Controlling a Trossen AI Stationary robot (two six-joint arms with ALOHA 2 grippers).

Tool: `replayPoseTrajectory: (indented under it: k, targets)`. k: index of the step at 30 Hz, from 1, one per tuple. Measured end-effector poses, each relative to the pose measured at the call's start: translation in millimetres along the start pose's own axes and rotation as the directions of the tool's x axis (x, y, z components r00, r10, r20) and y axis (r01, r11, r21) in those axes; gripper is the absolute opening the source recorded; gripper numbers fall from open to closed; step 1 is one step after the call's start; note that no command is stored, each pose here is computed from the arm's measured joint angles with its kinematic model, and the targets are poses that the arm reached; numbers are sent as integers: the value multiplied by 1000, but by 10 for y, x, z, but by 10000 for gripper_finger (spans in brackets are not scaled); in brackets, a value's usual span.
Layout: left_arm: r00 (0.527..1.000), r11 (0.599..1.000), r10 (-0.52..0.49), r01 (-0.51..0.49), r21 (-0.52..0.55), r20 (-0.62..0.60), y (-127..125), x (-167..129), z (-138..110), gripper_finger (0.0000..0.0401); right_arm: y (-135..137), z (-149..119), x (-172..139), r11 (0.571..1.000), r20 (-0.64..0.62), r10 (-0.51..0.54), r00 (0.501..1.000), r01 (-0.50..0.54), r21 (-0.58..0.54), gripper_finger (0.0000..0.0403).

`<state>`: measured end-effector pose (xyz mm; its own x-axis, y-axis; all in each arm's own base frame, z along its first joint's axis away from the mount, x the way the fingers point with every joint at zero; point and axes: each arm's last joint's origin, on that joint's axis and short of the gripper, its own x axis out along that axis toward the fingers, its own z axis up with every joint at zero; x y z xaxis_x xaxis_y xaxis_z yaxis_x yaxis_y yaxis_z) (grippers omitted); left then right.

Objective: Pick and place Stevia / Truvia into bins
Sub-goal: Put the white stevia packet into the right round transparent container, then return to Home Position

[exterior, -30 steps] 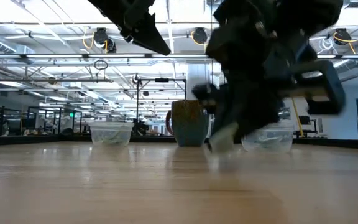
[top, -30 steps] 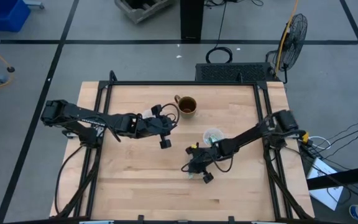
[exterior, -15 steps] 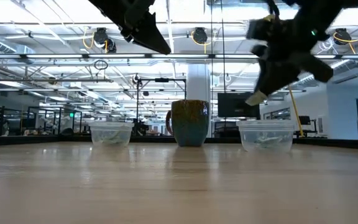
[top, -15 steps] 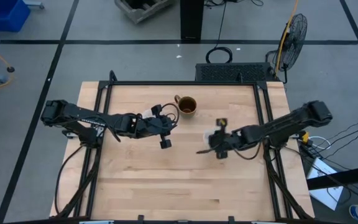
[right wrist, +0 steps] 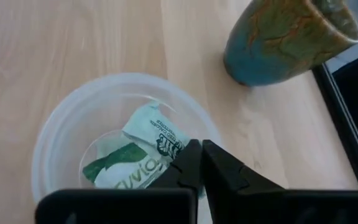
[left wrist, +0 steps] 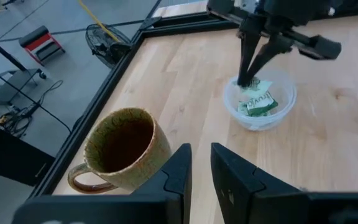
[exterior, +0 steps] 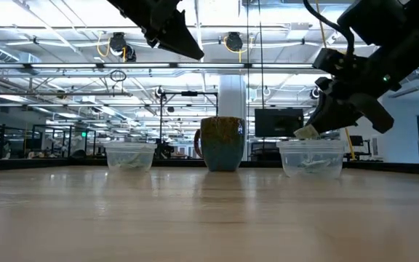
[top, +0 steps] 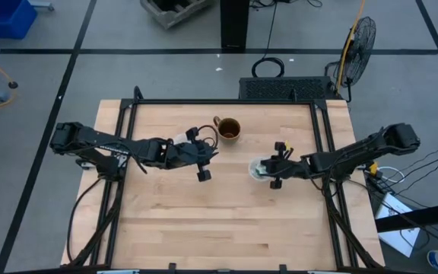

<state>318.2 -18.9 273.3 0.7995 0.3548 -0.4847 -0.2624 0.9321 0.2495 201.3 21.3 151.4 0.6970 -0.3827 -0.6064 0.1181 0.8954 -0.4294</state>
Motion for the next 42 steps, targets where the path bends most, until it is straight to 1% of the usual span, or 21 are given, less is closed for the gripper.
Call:
replayPoseTrajectory:
  k: [3,8,14,16,18,21,25,28,31,33,35,37,38,39,40,42]
  targets:
    - [1000,1000,0,0,-5,11,0,0,11,67,21,-15,36,1000,-22,3,1000,-4,-25,16]
    - [1000,1000,0,0,-11,14,0,0,15,67,48,-32,79,1000,-41,6,999,-8,-29,46]
    - [1000,1000,0,0,-13,14,0,0,15,67,60,-21,89,999,-30,6,1000,-8,-37,77]
    - [1000,1000,0,0,-16,14,0,0,15,67,58,11,58,999,0,5,1000,-5,-48,83]
    - [1000,1000,0,0,-12,14,0,0,14,67,48,88,7,998,56,7,998,-4,-59,86]
    - [1000,1000,-1,1,15,-10,0,-2,-9,67,6,229,-127,994,139,6,990,9,-110,86]
    - [999,1000,0,0,-13,-48,0,-4,-47,67,-77,357,-359,981,250,-34,968,80,-175,81]
    - [995,1000,19,-18,11,-97,32,-61,-87,67,-142,377,-515,979,308,-34,951,94,-182,80]
    - [990,999,40,-39,12,-134,124,-242,-91,67,-195,326,-631,995,304,-23,952,52,-86,81]
    - [979,998,61,-64,-7,-195,218,-431,-143,67,-232,275,-686,999,285,-20,958,27,-21,83]
    - [972,992,78,-98,-82,-223,317,-633,-170,67,-281,205,-758,999,263,-19,965,12,30,84]
    - [960,977,81,-129,-168,-269,432,-889,-231,67,-336,151,-830,990,255,-45,966,10,139,84]
    - [953,968,83,-148,-205,-292,483,-1009,-272,67,-369,125,-873,979,256,-62,965,10,203,84]
    - [952,956,85,-161,-245,-295,526,-1120,-295,67,-401,89,-919,970,257,-64,964,0,243,83]
    - [950,946,89,-175,-274,-299,564,-1227,-324,67,-425,60,-958,963,262,-61,963,-12,270,83]
    - [946,936,120,-209,-284,-303,626,-1407,-419,67,-473,29,-1040,953,296,-44,954,-49,299,82]
